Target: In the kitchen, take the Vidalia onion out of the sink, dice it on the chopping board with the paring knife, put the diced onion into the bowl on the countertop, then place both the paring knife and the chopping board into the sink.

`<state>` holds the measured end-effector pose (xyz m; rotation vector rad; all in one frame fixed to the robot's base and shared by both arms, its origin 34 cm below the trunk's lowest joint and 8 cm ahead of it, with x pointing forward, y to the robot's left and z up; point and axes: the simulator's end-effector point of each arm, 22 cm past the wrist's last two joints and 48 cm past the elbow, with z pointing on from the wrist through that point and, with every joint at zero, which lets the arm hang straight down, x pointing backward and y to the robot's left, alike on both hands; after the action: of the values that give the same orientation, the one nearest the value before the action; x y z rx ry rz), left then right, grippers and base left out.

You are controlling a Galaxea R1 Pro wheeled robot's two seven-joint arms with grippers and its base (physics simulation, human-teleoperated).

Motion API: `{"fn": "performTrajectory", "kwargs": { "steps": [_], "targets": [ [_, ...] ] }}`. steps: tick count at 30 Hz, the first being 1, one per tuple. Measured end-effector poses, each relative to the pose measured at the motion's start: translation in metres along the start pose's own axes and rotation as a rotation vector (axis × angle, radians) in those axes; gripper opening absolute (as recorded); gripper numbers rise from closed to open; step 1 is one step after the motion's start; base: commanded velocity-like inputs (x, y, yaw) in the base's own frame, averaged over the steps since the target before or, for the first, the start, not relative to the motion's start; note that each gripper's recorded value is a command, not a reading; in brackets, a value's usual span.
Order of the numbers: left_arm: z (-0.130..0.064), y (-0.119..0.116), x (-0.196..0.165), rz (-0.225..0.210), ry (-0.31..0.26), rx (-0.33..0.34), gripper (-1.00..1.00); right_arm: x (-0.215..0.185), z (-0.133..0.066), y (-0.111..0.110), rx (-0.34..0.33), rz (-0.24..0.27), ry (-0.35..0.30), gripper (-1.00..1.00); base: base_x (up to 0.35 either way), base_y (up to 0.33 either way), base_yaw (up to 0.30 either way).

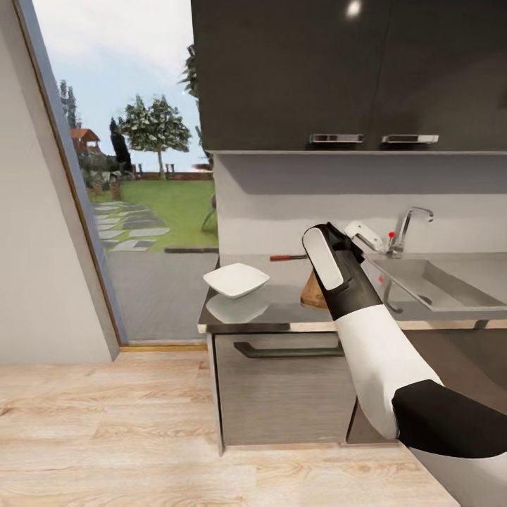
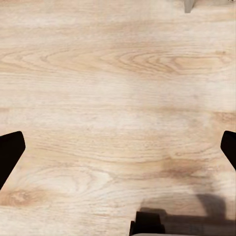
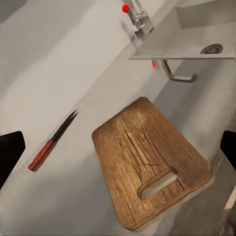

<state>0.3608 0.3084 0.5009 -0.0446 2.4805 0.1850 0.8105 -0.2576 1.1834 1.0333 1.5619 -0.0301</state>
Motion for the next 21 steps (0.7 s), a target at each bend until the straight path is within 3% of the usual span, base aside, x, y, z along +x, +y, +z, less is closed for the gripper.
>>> {"fn": "performTrajectory", "kwargs": {
  "steps": [16, 21],
  "targets": [
    [0.0000, -0.0003, 0.0002, 0.001, 0.000, 0.001, 1.00, 0.0041, -0.0005, -0.0021, 0.015, 0.018, 0.026, 1.00, 0.011, -0.004, 0.000],
    [0.0002, 0.0006, -0.0011, 0.002, -0.003, 0.000, 1.00, 0.0028, -0.0017, -0.0017, 0.014, 0.020, 0.025, 1.00, 0.000, 0.000, -0.108]
  ]
}}
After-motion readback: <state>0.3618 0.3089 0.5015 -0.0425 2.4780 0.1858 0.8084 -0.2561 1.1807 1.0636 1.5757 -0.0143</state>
